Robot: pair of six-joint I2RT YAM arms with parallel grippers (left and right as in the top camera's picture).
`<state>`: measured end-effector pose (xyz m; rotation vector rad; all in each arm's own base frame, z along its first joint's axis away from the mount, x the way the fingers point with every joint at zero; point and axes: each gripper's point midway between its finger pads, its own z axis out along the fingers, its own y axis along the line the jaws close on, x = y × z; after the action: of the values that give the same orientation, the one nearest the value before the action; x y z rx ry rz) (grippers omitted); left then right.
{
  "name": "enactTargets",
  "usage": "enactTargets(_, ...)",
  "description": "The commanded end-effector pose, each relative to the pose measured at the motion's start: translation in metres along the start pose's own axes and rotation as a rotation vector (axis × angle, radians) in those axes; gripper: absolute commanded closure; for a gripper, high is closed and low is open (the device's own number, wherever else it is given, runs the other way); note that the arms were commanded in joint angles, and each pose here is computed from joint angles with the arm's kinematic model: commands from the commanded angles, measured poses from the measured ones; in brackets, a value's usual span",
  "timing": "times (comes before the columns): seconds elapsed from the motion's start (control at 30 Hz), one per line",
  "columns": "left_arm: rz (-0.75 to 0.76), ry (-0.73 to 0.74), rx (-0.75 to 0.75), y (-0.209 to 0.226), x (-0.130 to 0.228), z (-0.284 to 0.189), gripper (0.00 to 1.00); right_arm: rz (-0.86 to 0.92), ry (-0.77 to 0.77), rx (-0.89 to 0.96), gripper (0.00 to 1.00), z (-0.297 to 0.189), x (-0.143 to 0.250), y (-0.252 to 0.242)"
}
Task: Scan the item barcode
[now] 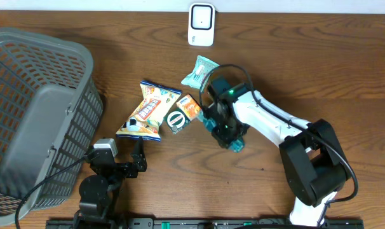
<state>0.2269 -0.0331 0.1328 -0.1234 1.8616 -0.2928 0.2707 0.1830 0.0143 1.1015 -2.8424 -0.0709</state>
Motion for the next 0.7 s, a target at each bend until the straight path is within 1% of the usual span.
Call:
enactTargets(0.0,-0.007,0.034,-0.005,0.003,0.012,0.002,0.02,0.038,0.068,-0.064,0.51,0.017,0.020,0.012)
enactTargets(0.13,-0.007,0.034,-0.005,0.003,0.012,0.002,0.02,0.054,0.093,-0.067,0.60,0.021,0.028,0.013)
enactTargets(0.17,-0.007,0.034,-0.005,0.003,0.012,0.002,0.02,0.061,0.096,-0.067,0.64,0.020,0.029,0.014)
enactTargets(0.23,-0.007,0.034,-0.005,0.003,0.012,0.002,0.02,0.063,0.100,-0.068,0.76,0.020,0.030,0.014)
enactTargets(0.33,-0.007,0.034,-0.005,0.003,0.012,0.002,0.02,0.065,0.099,-0.068,0.85,0.019,0.029,0.013)
enactTargets(0.37,-0.007,0.034,-0.005,0.003,0.012,0.002,0.02,0.064,0.094,-0.067,0.90,0.018,0.027,0.013)
enactTargets(0.43,-0.007,0.034,-0.005,0.003,0.012,0.002,0.02,0.062,0.068,-0.064,0.98,0.013,0.019,0.012)
enactTargets(0.67,-0.007,0.034,-0.005,0.003,0.012,0.002,0.02,0.043,-0.094,-0.038,0.99,-0.025,-0.033,0.005)
